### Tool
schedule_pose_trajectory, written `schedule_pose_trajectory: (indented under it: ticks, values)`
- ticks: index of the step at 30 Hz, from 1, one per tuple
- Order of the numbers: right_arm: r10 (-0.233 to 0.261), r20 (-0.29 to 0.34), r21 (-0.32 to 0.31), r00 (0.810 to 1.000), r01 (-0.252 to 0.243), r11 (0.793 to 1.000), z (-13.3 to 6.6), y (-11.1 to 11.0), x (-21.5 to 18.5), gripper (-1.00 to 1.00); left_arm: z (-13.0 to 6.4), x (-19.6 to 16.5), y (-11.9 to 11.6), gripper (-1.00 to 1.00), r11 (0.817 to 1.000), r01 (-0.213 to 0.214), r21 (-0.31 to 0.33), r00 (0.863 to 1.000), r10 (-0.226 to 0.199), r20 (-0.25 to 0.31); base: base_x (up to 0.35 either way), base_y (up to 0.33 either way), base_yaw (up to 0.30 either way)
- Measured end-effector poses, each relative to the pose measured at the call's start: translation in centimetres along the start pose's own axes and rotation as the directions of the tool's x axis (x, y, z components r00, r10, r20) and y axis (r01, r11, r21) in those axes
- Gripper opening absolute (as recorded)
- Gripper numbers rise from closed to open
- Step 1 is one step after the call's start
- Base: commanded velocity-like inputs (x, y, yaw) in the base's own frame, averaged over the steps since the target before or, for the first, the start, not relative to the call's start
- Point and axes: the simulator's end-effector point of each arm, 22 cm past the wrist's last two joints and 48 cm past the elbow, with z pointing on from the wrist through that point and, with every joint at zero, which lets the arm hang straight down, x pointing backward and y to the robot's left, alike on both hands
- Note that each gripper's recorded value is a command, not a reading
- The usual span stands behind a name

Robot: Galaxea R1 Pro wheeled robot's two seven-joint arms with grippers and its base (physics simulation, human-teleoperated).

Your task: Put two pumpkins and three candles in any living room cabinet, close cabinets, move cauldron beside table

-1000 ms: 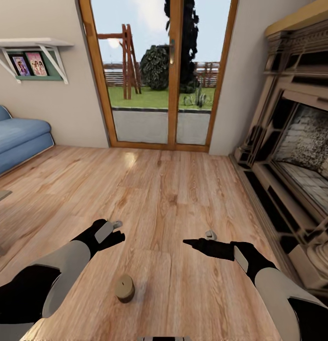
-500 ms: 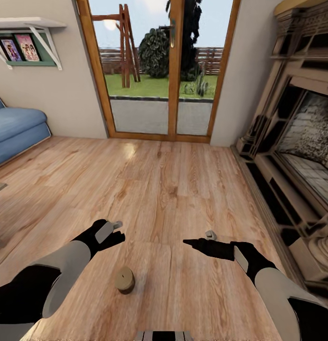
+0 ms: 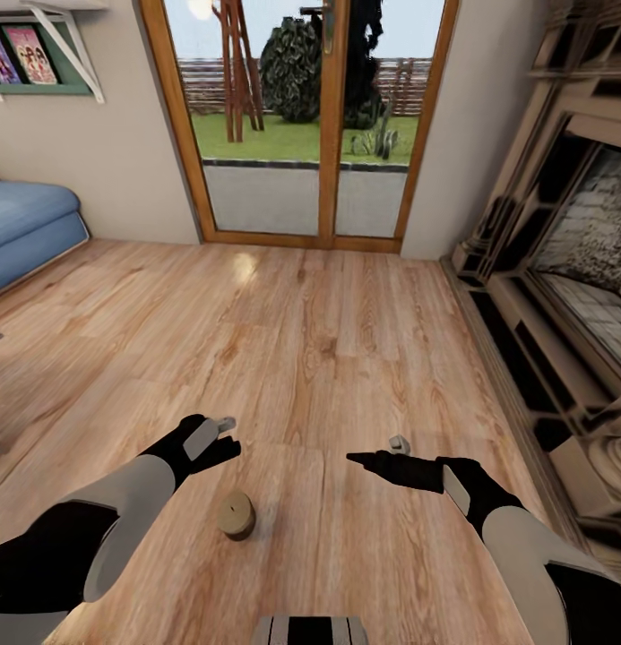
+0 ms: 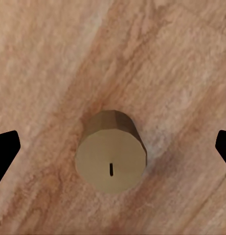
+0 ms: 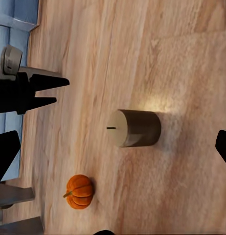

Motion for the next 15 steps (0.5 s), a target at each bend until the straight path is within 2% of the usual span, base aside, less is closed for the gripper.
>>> schedule_pose_trajectory:
  ticks: [11, 15]
  values:
    - [0.036, -0.023, 0.011, 0.999, -0.035, 0.999, 0.9, -2.1, 1.4, 1.00, 2.4, 1.4, 0.2, 1.00, 1.000, -0.003, -0.012, 0.999, 0.002, -0.036, 0.000, 0.000, 0.000]
    - [0.049, -0.031, 0.015, 0.998, -0.049, 0.999, 1.2, -2.8, 2.0, 1.00, 3.3, 0.9, 0.4, 1.00, 1.000, 0.021, -0.018, 1.000, -0.021, 0.001, 0.000, 0.000, 0.000]
